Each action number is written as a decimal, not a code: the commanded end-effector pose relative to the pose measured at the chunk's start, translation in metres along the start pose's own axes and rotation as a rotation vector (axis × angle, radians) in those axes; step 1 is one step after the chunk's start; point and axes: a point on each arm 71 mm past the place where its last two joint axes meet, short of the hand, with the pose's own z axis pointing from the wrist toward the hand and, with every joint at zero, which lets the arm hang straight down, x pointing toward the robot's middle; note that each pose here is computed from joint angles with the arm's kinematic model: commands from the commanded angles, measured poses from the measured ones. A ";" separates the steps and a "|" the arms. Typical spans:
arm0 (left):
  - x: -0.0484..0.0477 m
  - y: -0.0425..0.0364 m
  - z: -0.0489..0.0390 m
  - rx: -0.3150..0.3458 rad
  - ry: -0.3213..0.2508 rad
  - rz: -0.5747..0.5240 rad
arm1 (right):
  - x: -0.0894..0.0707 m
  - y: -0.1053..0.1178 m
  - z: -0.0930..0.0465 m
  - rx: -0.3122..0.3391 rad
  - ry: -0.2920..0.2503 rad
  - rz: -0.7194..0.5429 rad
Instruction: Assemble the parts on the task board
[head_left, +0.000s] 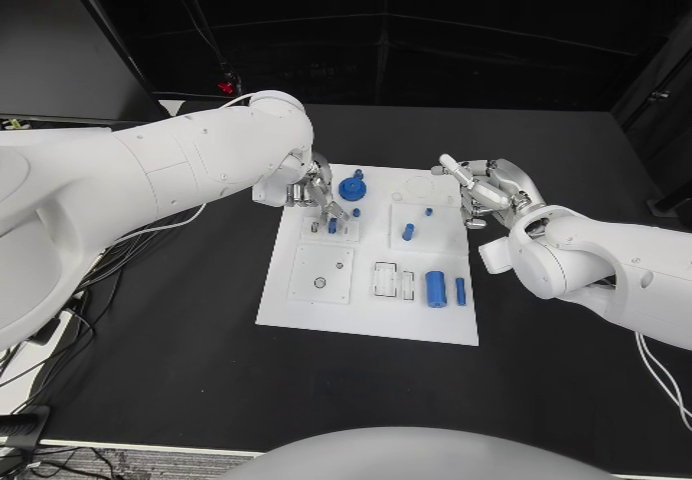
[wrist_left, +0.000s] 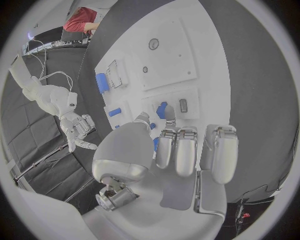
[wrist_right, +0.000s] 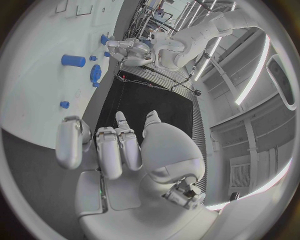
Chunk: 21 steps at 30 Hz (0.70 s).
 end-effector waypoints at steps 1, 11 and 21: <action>-0.0004 -0.0010 0.0002 0.007 0.003 0.004 | 0.002 0.002 0.000 -0.010 0.008 0.005; 0.0003 -0.0020 0.0027 0.001 -0.002 -0.001 | 0.002 0.002 0.001 -0.011 0.010 0.005; 0.0019 -0.0041 0.0057 0.002 -0.009 -0.007 | 0.003 0.002 0.001 -0.011 0.012 0.007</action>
